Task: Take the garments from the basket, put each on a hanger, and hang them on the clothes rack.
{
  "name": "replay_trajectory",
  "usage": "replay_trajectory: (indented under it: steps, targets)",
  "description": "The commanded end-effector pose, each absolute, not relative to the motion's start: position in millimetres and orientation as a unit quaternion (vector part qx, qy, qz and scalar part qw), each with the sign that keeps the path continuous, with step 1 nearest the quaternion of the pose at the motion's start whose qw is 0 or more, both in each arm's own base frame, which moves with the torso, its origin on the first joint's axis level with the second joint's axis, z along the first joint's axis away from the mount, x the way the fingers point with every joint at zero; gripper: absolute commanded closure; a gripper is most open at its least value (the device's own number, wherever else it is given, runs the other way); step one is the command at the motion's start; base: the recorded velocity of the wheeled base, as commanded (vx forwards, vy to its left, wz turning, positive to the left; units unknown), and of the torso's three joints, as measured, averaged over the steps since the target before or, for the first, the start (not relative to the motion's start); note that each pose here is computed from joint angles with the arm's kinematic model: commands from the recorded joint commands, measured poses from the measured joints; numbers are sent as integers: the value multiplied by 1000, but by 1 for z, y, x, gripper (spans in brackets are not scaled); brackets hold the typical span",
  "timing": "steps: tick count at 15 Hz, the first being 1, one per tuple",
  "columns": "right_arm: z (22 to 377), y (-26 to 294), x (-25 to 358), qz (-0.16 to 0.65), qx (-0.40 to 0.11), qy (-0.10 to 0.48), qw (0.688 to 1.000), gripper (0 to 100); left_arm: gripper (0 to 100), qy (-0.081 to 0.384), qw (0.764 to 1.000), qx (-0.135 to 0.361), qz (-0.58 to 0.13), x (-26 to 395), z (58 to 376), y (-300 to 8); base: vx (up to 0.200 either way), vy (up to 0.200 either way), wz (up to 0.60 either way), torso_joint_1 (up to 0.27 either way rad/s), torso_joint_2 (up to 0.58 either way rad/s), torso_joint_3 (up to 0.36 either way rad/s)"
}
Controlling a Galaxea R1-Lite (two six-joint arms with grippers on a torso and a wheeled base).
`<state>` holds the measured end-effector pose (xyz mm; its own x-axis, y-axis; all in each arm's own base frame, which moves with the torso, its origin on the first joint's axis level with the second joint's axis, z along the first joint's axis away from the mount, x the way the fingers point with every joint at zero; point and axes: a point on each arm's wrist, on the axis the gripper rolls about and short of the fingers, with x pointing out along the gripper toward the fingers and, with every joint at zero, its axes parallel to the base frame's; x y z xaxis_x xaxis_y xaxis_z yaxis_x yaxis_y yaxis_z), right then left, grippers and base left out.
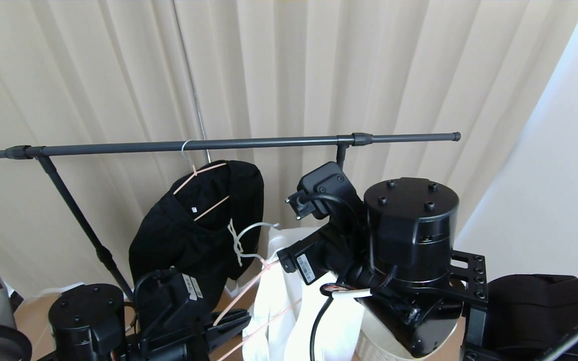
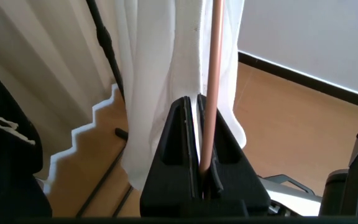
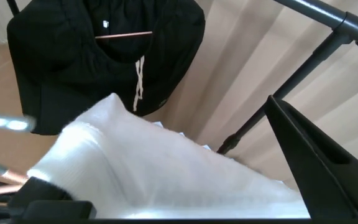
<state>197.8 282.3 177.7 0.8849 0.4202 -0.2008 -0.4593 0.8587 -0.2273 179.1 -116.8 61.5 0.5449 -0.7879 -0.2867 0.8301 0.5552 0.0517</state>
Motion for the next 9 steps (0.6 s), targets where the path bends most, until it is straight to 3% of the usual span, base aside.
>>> replay_trajectory:
  steps: [1,9]
  targets:
    - [181,280,194,232,-133,69,961,0,100,120,878,88,-454,184,59,-118,0,0,0,0,0,0]
    - [176,275,191,232,-148,76,958,0,100,100,888,78,-441,187,69,-112,0,0,0,0,0,0]
